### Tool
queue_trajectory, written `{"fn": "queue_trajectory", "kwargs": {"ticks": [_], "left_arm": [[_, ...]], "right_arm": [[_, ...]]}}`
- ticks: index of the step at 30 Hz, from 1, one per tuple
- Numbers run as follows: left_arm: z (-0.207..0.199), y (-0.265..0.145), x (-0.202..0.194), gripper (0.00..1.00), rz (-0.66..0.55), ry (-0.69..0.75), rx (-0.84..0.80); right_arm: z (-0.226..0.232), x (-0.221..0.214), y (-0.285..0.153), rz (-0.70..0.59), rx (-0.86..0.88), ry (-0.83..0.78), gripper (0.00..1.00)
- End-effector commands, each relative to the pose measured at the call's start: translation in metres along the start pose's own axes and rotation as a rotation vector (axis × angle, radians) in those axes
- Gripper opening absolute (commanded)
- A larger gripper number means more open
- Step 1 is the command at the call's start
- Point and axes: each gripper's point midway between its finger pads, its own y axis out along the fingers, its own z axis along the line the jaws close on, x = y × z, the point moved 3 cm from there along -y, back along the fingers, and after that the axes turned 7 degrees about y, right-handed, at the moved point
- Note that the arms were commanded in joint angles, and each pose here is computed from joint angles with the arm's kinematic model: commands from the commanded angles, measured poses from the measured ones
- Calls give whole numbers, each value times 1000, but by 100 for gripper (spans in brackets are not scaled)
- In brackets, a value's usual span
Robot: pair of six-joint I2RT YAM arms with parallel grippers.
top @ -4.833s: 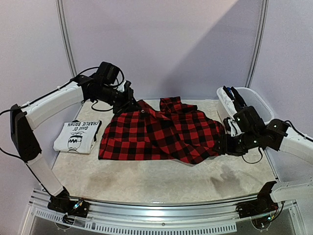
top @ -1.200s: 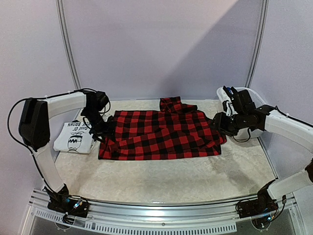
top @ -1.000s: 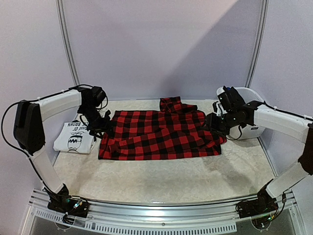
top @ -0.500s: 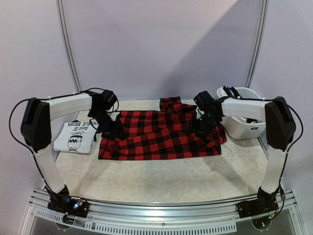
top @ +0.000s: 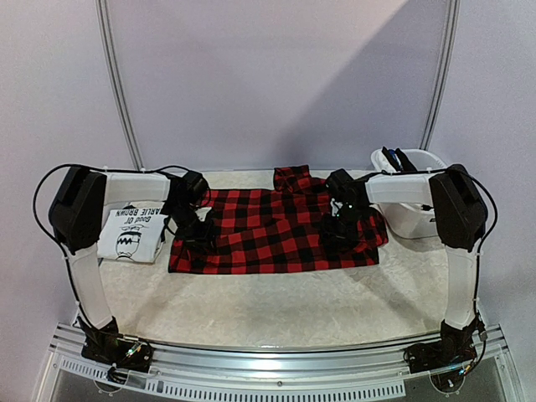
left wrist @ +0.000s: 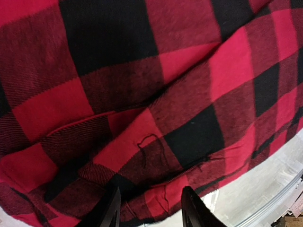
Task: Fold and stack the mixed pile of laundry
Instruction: Fold the flattened shirt at the center of the board, then pick up the 1/3-folded shirt from the center of the board.
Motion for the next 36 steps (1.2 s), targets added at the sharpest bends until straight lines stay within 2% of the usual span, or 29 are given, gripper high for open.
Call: {"fn": "queue_trajectory", "kwargs": {"ticks": [1, 21, 29, 36], "left_arm": [[1, 21, -11, 43, 33, -8, 5], [-8, 33, -93, 36, 127, -21, 46], [-17, 25, -134, 36, 157, -25, 42], [-21, 3, -146, 36, 158, -6, 45]], "right_arm": [[-27, -26, 22, 87, -96, 40, 49], [-77, -106, 26, 196, -176, 125, 50], [-93, -145, 9, 205, -221, 135, 50], [-100, -170, -3, 209, -255, 131, 50]]}}
